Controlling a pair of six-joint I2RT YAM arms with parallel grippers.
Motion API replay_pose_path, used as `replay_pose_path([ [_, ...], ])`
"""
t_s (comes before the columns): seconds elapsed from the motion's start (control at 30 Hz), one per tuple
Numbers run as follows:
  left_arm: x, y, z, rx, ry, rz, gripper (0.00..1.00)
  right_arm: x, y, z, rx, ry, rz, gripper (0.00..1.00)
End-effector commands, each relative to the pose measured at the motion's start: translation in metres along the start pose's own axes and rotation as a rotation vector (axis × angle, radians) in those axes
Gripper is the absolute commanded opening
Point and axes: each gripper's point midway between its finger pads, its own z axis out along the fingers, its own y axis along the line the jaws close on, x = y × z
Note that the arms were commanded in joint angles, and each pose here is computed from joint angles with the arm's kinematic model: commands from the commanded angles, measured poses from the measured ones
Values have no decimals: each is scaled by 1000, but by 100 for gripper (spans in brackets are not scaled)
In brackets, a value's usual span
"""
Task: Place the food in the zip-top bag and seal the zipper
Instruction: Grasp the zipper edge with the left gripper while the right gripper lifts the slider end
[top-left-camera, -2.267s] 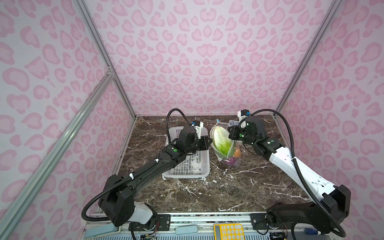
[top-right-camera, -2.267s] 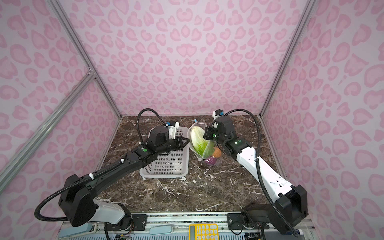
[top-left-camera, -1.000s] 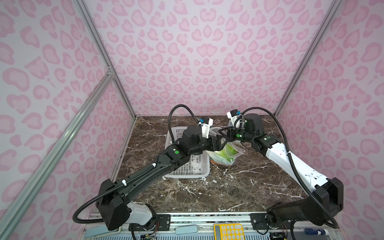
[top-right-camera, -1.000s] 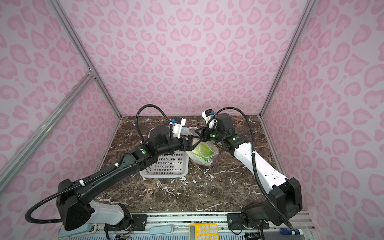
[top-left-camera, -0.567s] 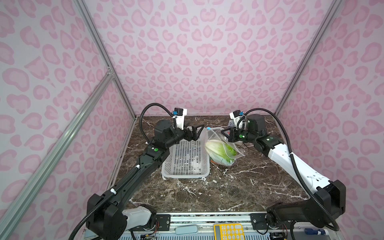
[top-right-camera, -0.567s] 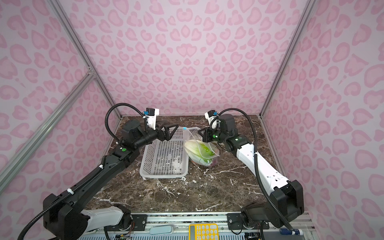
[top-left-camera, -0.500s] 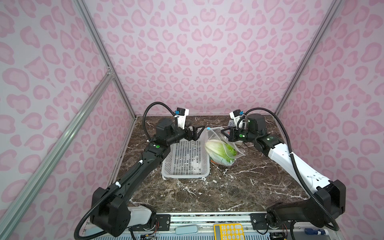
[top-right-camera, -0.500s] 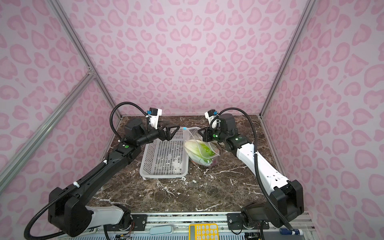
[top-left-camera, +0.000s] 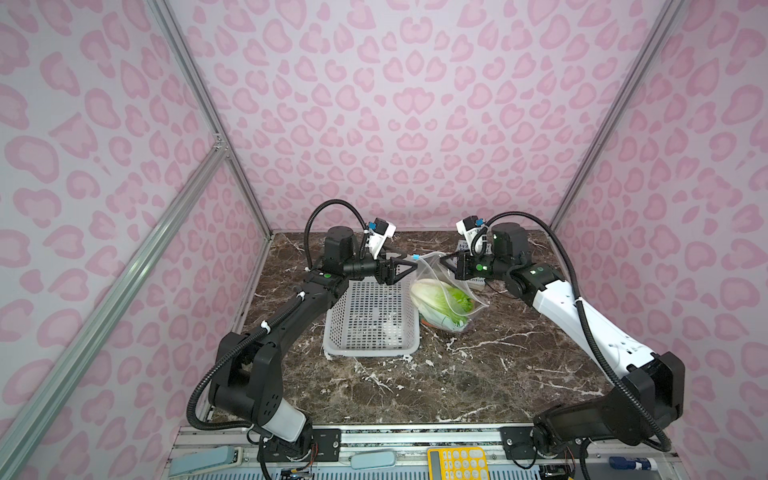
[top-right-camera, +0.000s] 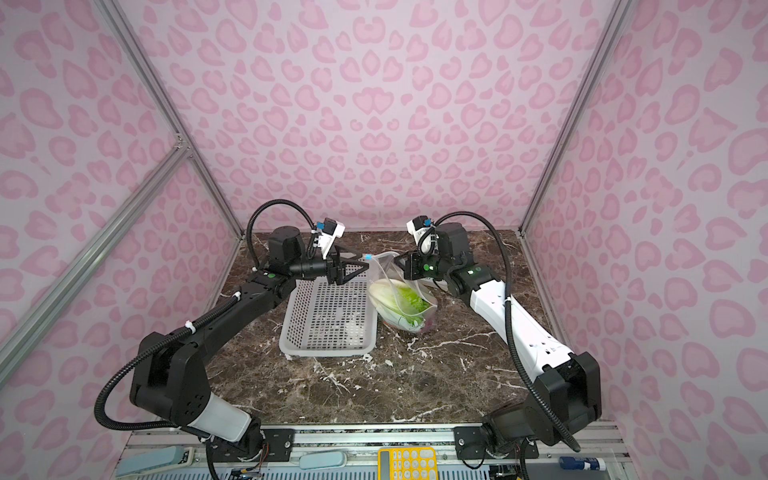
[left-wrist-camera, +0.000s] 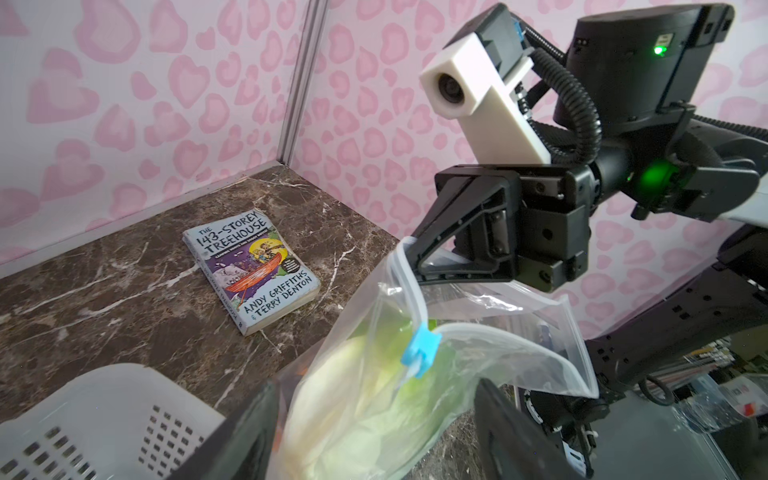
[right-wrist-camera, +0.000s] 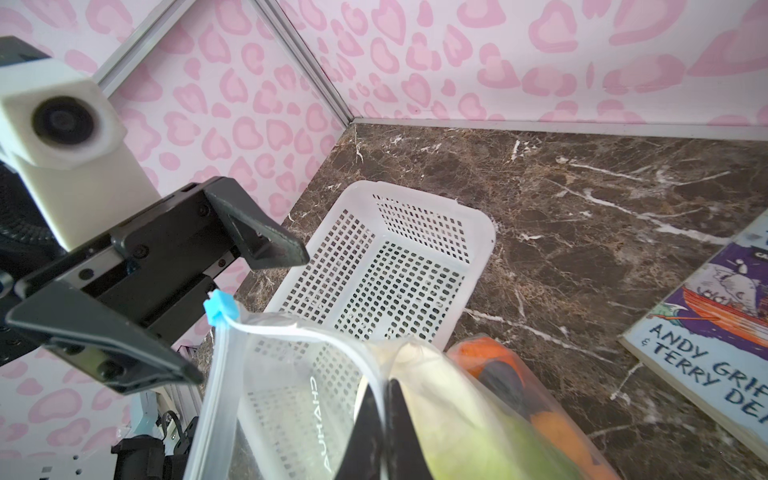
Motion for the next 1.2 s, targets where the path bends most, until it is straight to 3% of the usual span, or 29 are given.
replay_pose_path([
  [0.0,-4,-5,5,53,-2,50,70,2,-1,3,-4,19,3,0],
  [0.07,-3,-3,10,62,4,46,62,2,-1,3,-5,21,4,0],
  [0.3,-10,0,15,79,1,47,5,2,0,0,2,27,-3,0],
  [0.4,-14,-3,14,77,-5,50,4,-1,2,-6,15,27,-22,0],
  [0.57,-19,-10,13,87,-9,63,4,-26,25,-26,1,-18,-128,36],
  [0.67,-14,-12,14,89,12,41,4,-39,49,-33,-35,-27,-232,44],
  [0.9,-8,-14,18,97,33,32,4,-34,85,-9,-96,65,-448,48],
  [1.17,-8,-16,17,102,38,35,4,-22,77,13,-103,159,-511,38],
])
